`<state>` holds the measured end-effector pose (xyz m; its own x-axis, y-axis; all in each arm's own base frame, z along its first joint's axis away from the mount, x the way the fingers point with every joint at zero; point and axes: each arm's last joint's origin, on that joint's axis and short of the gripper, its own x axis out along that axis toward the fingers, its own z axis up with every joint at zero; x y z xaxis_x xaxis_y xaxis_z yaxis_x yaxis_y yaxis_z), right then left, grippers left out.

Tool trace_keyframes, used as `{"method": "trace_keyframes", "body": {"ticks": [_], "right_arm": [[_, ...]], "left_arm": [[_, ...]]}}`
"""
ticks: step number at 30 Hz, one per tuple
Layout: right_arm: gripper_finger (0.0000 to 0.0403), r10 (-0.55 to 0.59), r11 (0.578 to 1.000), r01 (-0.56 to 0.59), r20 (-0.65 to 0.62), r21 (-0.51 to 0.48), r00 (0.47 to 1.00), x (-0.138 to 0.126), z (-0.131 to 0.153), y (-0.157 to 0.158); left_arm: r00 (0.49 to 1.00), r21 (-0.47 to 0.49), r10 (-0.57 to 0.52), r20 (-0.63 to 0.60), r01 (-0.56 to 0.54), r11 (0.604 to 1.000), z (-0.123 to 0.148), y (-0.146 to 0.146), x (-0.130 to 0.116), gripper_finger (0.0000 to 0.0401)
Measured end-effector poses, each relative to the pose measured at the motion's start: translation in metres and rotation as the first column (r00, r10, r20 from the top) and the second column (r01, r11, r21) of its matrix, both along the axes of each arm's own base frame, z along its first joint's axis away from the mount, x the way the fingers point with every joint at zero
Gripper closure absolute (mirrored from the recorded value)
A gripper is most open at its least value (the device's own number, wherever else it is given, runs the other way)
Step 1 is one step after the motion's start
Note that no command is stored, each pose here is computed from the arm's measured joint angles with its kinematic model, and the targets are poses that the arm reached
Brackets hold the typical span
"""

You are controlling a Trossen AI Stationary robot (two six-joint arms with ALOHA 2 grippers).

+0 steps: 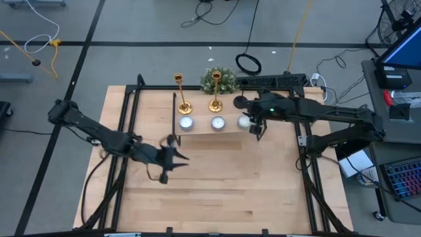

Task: Pick & Place candle stick holders
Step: Return to Home Position

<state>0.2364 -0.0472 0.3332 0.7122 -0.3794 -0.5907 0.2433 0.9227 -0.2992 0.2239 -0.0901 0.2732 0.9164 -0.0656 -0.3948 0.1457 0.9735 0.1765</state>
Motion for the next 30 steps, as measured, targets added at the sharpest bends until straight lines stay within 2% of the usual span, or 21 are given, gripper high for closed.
{"method": "trace_keyframes", "body": {"ticks": [5, 8, 11, 14, 17, 20, 25, 30], "right_arm": [[0.0296, 0.058, 0.998, -0.058, 0.103, -0.003, 0.993, -0.023, 0.021, 0.018], [0.0304, 0.158, 0.987, -0.161, 0.147, 0.013, 0.976, -0.040, 0.028, 0.027], [0.0312, 0.256, 0.963, -0.269, 0.208, 0.033, 0.944, -0.055, 0.019, 0.034], [0.0317, 0.265, 0.960, -0.280, 0.294, 0.009, 0.918, -0.071, -0.004, 0.037], [0.0321, 0.267, 0.960, -0.278, 0.395, -0.030, 0.879, -0.084, -0.033, 0.037], [0.0323, 0.290, 0.952, -0.299, 0.486, -0.062, 0.824, -0.094, -0.062, 0.039], [0.0324, 0.307, 0.939, -0.338, 0.595, -0.062, 0.743, -0.106, -0.103, 0.041], [0.0324, 0.287, 0.941, -0.335, 0.624, -0.043, 0.727, -0.115, -0.132, 0.041]], "left_arm": [[0.985, -0.026, 0.113, 0.127, -0.110, 0.994, 0.031, 0.017, -0.030, 0.0313], [0.967, -0.020, 0.195, 0.162, -0.194, 0.981, 0.043, 0.029, -0.052, 0.0313], [0.963, -0.007, 0.219, 0.155, -0.221, 0.975, 0.047, 0.039, -0.072, 0.0313], [0.960, -0.028, 0.225, 0.169, -0.223, 0.974, 0.048, 0.045, -0.086, 0.0313], [0.956, -0.008, 0.210, 0.203, -0.213, 0.977, 0.036, 0.049, -0.094, 0.0313], [0.948, 0.016, 0.195, 0.250, -0.205, 0.979, 0.011, 0.050, -0.096, 0.0313], [0.933, -0.008, 0.208, 0.295, -0.215, 0.976, -0.027, 0.053, -0.099, 0.0313], [0.920, -0.042, 0.238, 0.312, -0.238, 0.970, -0.039, 0.059, -0.106, 0.0313]]}}
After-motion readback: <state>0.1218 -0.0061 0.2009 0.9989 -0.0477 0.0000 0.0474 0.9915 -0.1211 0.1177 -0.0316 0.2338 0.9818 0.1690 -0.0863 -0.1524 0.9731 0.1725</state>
